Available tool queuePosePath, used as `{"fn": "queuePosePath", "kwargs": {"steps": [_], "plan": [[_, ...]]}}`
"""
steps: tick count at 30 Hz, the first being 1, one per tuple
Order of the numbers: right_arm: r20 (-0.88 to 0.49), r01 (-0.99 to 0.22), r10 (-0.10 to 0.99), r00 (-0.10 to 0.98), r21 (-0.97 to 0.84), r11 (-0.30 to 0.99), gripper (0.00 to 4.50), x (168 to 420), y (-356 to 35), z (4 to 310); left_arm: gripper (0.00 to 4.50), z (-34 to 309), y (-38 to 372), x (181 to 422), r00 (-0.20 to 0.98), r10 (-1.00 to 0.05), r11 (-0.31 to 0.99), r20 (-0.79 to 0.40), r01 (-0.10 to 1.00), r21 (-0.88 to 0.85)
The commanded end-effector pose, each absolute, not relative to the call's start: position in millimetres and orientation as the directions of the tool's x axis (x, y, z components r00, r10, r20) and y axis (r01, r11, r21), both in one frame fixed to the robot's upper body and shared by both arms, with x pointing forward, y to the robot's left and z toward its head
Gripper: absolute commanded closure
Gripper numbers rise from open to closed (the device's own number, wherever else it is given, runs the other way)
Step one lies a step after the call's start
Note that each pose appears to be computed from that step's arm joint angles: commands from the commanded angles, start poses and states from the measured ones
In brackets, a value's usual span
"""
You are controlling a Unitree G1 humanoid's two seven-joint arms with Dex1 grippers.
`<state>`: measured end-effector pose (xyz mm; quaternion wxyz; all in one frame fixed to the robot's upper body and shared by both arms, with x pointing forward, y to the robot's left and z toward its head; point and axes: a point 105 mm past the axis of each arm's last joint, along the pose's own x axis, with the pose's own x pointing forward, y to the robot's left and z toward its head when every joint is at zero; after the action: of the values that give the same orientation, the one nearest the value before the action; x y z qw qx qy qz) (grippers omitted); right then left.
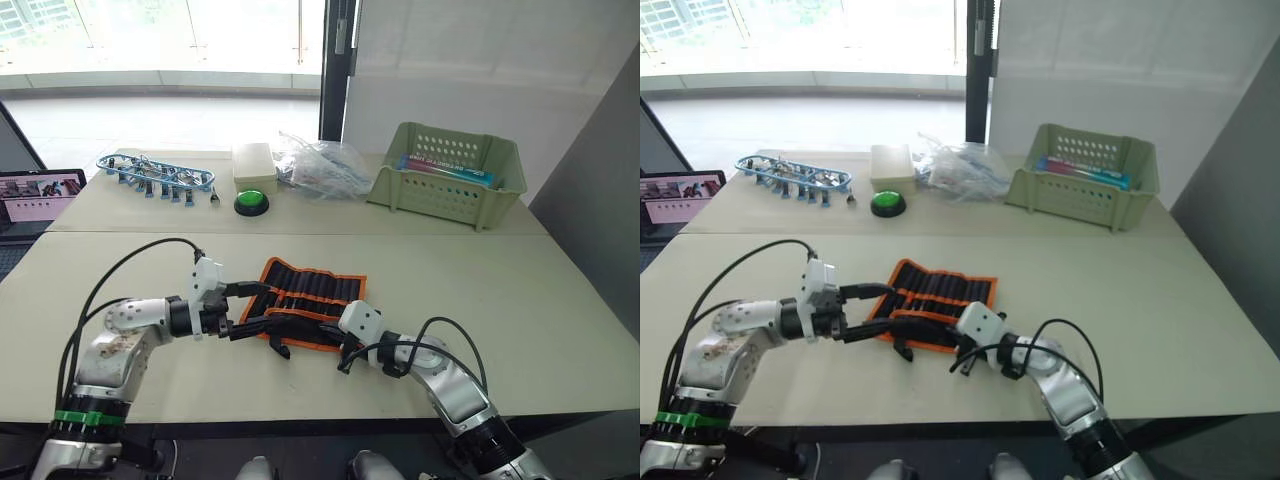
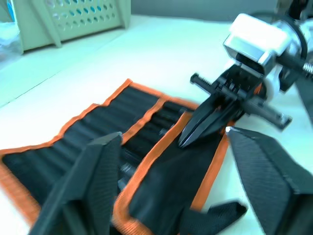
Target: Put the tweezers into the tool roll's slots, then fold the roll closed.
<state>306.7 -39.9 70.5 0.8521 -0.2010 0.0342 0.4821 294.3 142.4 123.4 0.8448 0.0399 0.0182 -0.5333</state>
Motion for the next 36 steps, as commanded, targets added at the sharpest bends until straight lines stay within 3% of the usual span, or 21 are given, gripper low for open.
{"fn": "queuePosePath", "kwargs": {"steps": [1,2,5,7,14,21,28,36], "plan": [[-0.278,-0.842,0.803,0.528,-0.294,0.452,4.5,303.2,-41.1,64.5,2.6,120.5,132.6,297.4,0.499,-0.865,0.494,-0.047,0.865,0.083],[-0.278,-0.843,0.803,0.527,-0.293,0.451,4.5,303.0,-41.2,64.5,2.75,117.6,130.4,298.3,0.513,-0.857,0.509,-0.048,0.857,0.08],[-0.281,-0.843,0.802,0.527,-0.294,0.451,4.5,303.3,-41.5,65.0,4.05,102.4,123.7,298.1,0.547,-0.833,0.54,-0.088,0.837,0.091],[-0.282,-0.842,0.8,0.53,-0.293,0.454,4.5,303.5,-41.9,65.3,4.46,89.8,123.3,303.1,0.592,-0.795,0.583,-0.129,0.806,0.104],[-0.288,-0.833,0.789,0.543,-0.301,0.464,4.5,302.3,-42.8,65.0,4.46,58.4,136.3,309.9,0.668,-0.703,0.658,-0.244,0.741,0.134],[-0.078,-0.838,0.861,0.502,-0.289,0.462,4.5,288.9,-3.9,102.9,4.46,57.8,130.8,306.4,0.658,-0.717,0.651,-0.23,0.75,0.118],[-0.223,-0.805,0.782,0.582,-0.297,0.514,4.5,304.2,3.6,63.8,4.46,60.1,130.8,305.0,0.656,-0.721,0.649,-0.222,0.752,0.115],[-0.302,-0.739,0.675,0.673,-0.3,0.603,4.5,308.0,-52.7,44.5,4.46,60.7,138.0,306.2,0.666,-0.71,0.657,-0.23,0.743,0.126]]}}
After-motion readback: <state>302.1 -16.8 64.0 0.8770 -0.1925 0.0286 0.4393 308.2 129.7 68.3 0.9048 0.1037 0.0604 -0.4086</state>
